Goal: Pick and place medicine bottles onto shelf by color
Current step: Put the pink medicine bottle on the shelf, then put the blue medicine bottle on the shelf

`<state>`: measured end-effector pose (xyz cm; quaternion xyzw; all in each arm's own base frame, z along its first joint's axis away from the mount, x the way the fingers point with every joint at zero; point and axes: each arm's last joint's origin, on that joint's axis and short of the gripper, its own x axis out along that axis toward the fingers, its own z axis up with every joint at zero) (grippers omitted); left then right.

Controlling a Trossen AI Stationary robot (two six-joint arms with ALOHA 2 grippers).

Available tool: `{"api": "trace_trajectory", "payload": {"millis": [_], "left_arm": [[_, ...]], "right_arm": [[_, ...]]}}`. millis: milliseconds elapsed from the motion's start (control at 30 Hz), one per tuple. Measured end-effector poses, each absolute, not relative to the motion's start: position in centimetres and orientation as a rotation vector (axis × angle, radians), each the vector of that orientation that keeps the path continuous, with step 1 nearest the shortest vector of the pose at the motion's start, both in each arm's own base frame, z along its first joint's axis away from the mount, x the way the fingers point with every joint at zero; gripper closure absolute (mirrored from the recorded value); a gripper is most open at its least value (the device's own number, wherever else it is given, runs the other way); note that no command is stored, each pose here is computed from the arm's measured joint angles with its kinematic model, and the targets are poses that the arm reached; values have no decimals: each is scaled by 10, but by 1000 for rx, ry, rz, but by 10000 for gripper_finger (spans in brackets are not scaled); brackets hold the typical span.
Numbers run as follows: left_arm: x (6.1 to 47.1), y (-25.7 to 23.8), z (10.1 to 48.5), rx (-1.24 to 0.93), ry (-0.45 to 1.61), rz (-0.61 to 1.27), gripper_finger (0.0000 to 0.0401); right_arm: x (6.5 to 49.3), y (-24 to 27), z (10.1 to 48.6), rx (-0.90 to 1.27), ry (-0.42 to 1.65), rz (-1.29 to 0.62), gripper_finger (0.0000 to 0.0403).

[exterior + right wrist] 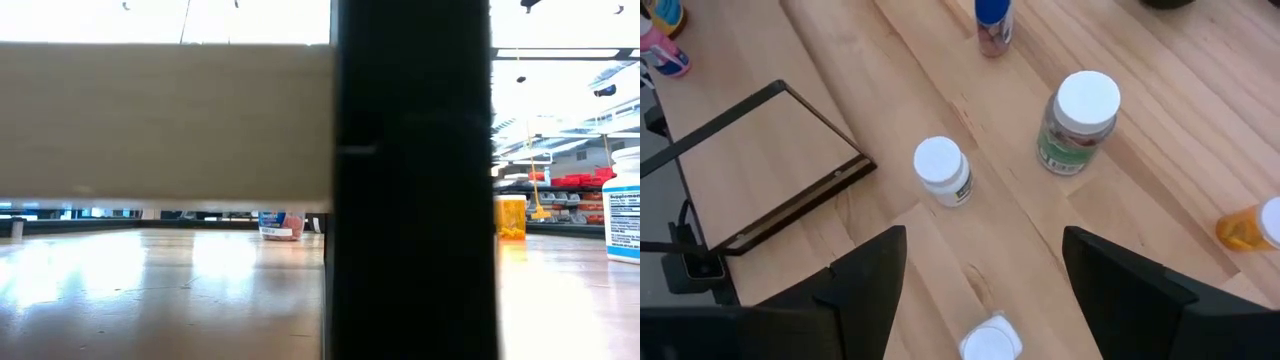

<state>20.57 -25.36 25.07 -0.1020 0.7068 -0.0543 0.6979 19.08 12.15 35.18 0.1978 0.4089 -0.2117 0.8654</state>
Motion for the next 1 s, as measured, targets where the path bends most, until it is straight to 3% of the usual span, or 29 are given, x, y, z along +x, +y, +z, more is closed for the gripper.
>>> {"api": "trace_trajectory", "payload": {"millis": [467,1000], "left_arm": [[207,-257,249,-295,1582,-99,174],[206,-257,262,-285,1597,-102,170]], "right_arm": [[191,121,352,413,854,-445,126],[191,121,352,406,856,-441,126]]}}
